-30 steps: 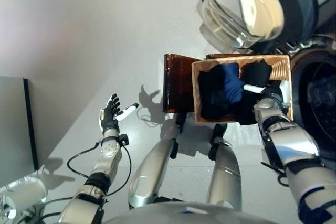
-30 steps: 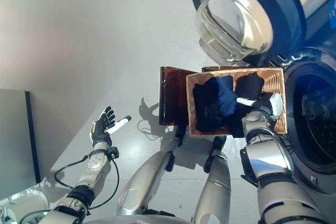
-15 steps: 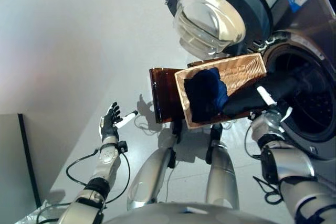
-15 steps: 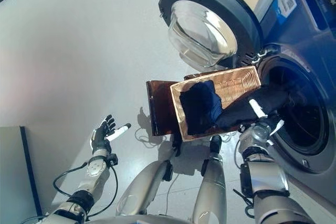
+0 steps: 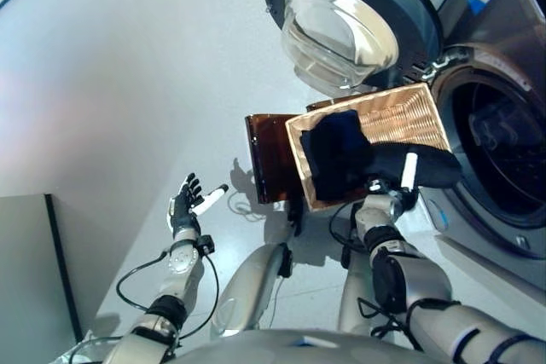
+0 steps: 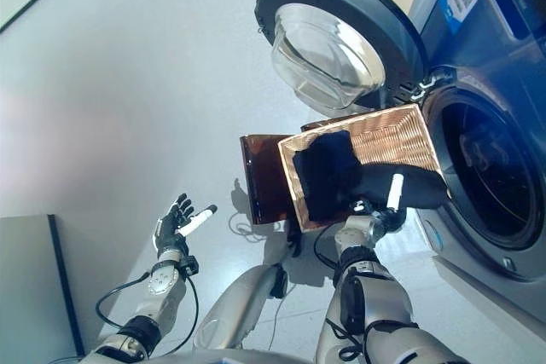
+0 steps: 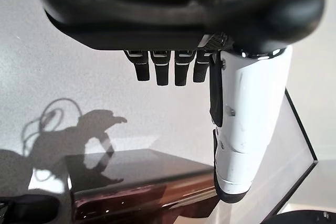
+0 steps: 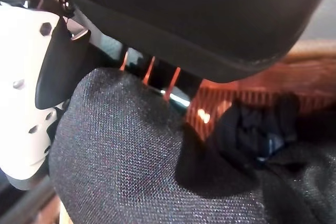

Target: Pick up the clothes and place them into the washing machine

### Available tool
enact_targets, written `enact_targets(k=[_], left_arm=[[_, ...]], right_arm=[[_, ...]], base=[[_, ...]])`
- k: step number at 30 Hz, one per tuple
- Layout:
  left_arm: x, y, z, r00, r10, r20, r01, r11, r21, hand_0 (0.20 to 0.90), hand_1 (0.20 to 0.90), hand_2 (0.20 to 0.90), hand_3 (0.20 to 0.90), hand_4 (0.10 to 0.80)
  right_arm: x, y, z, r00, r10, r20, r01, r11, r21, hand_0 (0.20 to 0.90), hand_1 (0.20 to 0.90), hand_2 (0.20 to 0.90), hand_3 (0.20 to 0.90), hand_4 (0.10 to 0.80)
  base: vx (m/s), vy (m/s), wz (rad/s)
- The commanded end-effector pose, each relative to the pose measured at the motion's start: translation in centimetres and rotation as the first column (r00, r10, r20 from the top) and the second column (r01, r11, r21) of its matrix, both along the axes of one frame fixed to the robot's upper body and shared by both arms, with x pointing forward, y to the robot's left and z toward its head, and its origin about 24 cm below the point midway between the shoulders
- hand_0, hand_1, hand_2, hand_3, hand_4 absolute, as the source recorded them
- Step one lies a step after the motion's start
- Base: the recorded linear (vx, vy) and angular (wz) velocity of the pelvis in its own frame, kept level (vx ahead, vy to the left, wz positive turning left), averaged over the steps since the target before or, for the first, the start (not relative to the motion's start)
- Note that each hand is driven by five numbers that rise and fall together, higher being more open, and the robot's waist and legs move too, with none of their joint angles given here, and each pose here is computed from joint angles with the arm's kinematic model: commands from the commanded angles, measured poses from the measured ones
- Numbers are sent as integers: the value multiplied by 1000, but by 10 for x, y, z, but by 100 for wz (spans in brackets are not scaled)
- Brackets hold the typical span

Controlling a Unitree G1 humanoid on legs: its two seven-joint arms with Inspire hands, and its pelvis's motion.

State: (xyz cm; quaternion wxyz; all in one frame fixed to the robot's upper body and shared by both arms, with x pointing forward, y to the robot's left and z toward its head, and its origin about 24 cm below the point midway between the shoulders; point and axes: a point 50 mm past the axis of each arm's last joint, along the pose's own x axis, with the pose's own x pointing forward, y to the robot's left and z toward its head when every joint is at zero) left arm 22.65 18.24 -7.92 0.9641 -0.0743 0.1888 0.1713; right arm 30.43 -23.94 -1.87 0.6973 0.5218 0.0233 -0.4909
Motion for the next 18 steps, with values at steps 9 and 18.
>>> enact_targets(k=[9, 18], left_arm=[[-2, 30, 10, 995, 34, 93, -41, 996, 80, 900, 900, 900, 900, 800], [-6, 41, 10, 995, 54, 85, -62, 994, 94, 900, 900, 900, 900, 800]], right_arm=[[-10, -156, 229, 813, -333, 477, 546, 721, -426, 200, 200, 200, 200, 300], [-39, -178, 342, 777, -251, 578, 618, 482, -621, 900, 900, 900, 900, 800]], base=[[11, 3, -6], [0, -6, -7]])
